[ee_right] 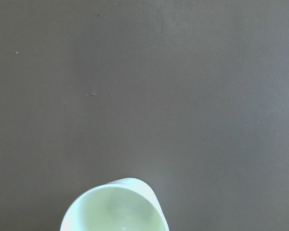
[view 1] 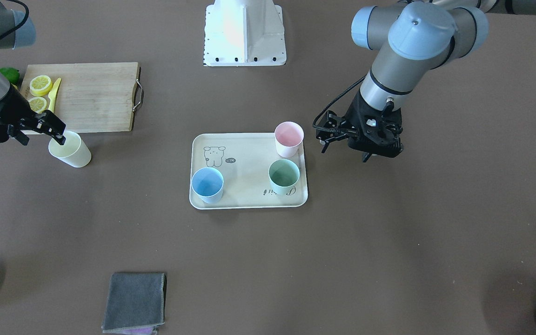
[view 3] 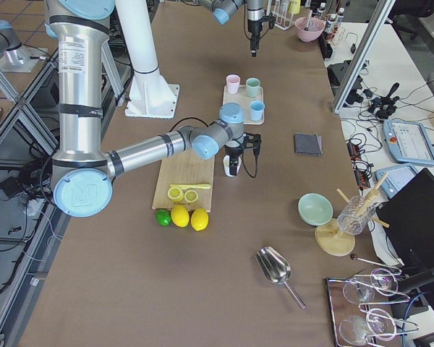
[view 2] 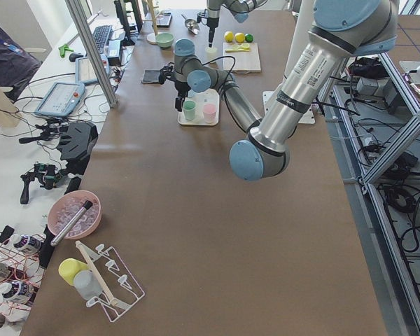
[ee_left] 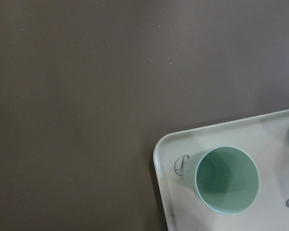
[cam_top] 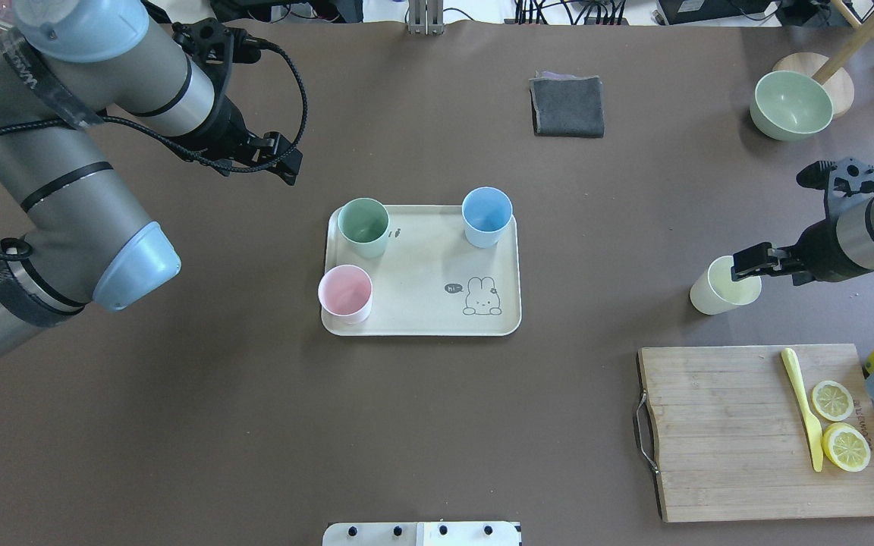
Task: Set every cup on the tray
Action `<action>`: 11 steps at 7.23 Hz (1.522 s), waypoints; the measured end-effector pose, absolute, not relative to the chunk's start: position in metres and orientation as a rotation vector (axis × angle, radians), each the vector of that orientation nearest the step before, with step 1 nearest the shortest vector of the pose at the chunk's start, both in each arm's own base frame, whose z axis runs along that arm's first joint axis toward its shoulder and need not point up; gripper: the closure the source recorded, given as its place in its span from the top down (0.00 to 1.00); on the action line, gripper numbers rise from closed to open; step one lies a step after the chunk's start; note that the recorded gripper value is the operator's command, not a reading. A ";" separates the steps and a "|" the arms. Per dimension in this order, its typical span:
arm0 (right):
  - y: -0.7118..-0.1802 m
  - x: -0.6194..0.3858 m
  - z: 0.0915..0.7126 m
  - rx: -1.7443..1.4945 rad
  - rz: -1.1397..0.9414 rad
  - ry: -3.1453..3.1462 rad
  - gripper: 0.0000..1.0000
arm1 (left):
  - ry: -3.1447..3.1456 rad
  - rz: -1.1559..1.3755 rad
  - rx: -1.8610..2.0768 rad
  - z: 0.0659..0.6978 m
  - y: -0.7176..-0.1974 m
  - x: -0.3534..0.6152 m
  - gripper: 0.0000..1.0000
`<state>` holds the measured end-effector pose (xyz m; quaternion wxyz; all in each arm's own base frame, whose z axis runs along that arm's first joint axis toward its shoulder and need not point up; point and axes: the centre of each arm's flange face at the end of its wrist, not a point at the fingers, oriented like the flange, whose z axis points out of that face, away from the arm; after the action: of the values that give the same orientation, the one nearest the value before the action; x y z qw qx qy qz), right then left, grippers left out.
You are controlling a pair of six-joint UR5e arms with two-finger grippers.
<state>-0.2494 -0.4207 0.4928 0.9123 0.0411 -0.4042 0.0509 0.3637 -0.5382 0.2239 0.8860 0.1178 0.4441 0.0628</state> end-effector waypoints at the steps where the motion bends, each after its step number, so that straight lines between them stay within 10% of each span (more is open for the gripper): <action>1: -0.411 -0.261 0.498 0.096 0.108 -0.826 0.58 | 0.920 0.132 0.247 0.225 -0.541 0.359 0.98; 2: -0.408 -0.268 0.503 0.107 0.112 -0.811 0.13 | 0.918 0.132 0.248 0.226 -0.542 0.358 0.98; 3: -0.407 -0.272 0.508 0.113 0.118 -0.795 0.04 | 0.916 0.131 0.247 0.228 -0.542 0.357 0.98; 11: -0.432 -0.372 0.351 0.076 0.294 -0.894 0.00 | 0.869 0.185 0.251 0.279 -0.581 0.273 0.98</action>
<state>-0.3716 -0.4321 0.3515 0.8906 0.0367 -0.4305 0.1418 0.2726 -0.5806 0.2787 0.8953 0.1209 0.4193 0.0890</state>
